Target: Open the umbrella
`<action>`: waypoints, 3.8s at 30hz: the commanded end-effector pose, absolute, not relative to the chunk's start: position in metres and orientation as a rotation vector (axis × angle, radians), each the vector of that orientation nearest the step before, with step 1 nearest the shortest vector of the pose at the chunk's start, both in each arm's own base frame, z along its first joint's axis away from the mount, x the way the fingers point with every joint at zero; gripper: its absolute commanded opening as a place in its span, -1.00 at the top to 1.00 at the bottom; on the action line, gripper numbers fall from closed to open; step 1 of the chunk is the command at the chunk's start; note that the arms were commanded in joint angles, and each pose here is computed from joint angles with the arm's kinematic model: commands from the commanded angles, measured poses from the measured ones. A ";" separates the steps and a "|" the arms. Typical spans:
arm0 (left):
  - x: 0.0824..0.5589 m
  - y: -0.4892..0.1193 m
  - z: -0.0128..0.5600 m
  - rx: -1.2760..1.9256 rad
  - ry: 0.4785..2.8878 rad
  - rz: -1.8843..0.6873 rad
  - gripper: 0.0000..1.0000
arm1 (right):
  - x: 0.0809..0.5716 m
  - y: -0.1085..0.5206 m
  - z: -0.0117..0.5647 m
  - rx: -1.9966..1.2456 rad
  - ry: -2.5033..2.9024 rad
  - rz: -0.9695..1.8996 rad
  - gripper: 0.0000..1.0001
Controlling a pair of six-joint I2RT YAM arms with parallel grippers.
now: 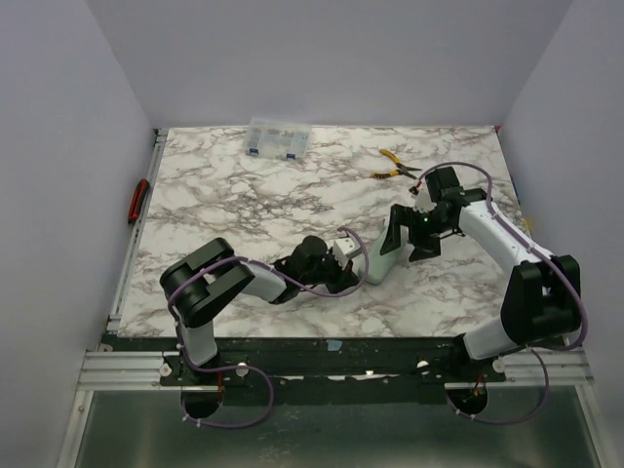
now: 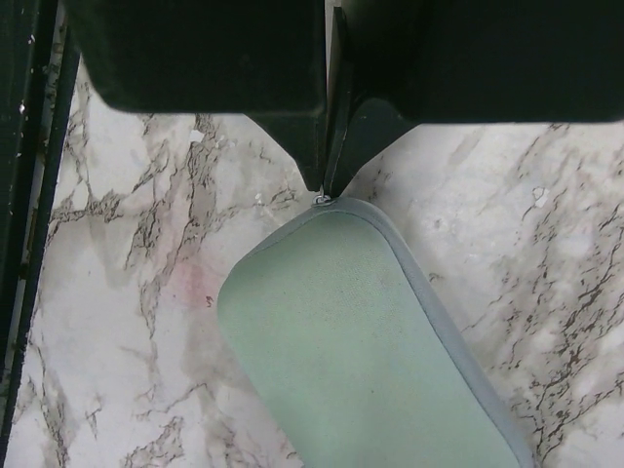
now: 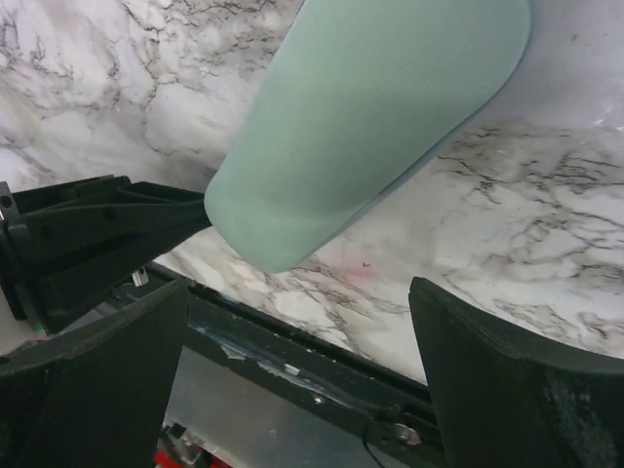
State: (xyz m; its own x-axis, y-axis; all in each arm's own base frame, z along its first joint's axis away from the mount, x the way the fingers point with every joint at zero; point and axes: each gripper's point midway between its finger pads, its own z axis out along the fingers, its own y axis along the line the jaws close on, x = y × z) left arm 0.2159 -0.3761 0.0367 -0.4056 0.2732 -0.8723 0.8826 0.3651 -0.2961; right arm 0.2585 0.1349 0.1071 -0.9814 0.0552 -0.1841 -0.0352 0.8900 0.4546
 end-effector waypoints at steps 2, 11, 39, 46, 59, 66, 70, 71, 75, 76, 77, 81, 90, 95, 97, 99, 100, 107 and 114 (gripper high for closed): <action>0.221 -0.394 0.048 0.994 1.813 -1.041 1.00 | 0.259 0.155 0.089 0.121 2.879 0.855 -0.91; 0.222 -0.399 0.047 1.013 1.791 -1.025 1.00 | 0.256 0.152 0.056 0.043 2.922 0.839 -0.27; 0.270 -0.358 0.048 1.041 1.752 -0.848 1.00 | 0.245 0.126 0.038 -0.536 2.965 0.841 0.99; 0.301 -0.375 0.062 1.048 1.696 -0.807 1.00 | 0.233 0.128 0.039 -0.631 2.961 0.922 0.99; 0.339 -0.385 0.084 0.925 1.783 -0.883 0.50 | 0.259 0.133 0.054 -0.644 2.871 0.896 0.98; 0.333 -0.339 0.115 0.886 1.815 -0.848 -0.69 | 0.276 0.148 0.080 -0.577 2.799 0.973 0.05; 0.338 -0.311 0.140 0.883 1.789 -0.810 -0.97 | 0.272 0.157 0.095 -0.563 2.737 1.052 -0.09; 0.340 -0.304 0.145 0.874 1.790 -0.799 -0.97 | 0.272 0.160 0.099 -0.562 2.719 1.079 -0.09; 0.343 -0.282 0.167 0.830 1.792 -0.777 -0.97 | 0.272 0.172 0.109 -0.556 2.645 1.192 -0.08; 0.341 -0.277 0.170 0.824 1.796 -0.775 -0.97 | 0.273 0.175 0.112 -0.559 2.627 1.211 -0.07; 0.339 -0.272 0.175 0.819 1.794 -0.772 -0.97 | 0.276 0.176 0.115 -0.565 2.608 1.220 -0.06; 0.325 -0.262 0.185 0.831 1.786 -0.784 -0.97 | 0.278 0.183 0.121 -0.560 2.568 1.281 -0.06; 0.292 -0.276 0.192 0.732 1.873 -1.045 -0.94 | 0.290 0.208 0.120 -0.536 2.500 1.418 -0.06; 0.279 -0.296 0.180 0.739 1.924 -1.061 -0.87 | 0.301 0.212 0.139 -0.553 2.440 1.392 -0.01; 0.275 -0.305 0.178 0.755 1.927 -1.030 -0.88 | 0.312 0.202 0.149 -0.498 2.426 1.267 0.00; 0.275 -0.316 0.177 0.754 1.940 -0.975 -0.88 | 0.322 0.184 0.154 -0.350 2.442 1.125 0.00; 0.273 -0.324 0.179 0.760 1.940 -0.976 -0.90 | 0.326 0.172 0.152 -0.271 2.461 1.045 0.03; 0.278 -0.385 0.182 0.837 1.982 -0.794 -0.95 | 0.304 0.111 0.100 0.119 2.643 0.775 0.40; 0.285 -0.412 0.166 0.941 1.966 -0.557 -0.96 | 0.269 0.113 0.056 0.145 2.728 0.850 0.47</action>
State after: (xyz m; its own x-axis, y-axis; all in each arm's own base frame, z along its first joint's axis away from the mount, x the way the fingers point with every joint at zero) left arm 0.2688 -0.4199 0.1883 -0.3800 0.2840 -0.8803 0.8331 0.5187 -0.1922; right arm 0.2733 0.1141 0.0733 -0.9529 0.1650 -0.2545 -0.0121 0.8178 0.5754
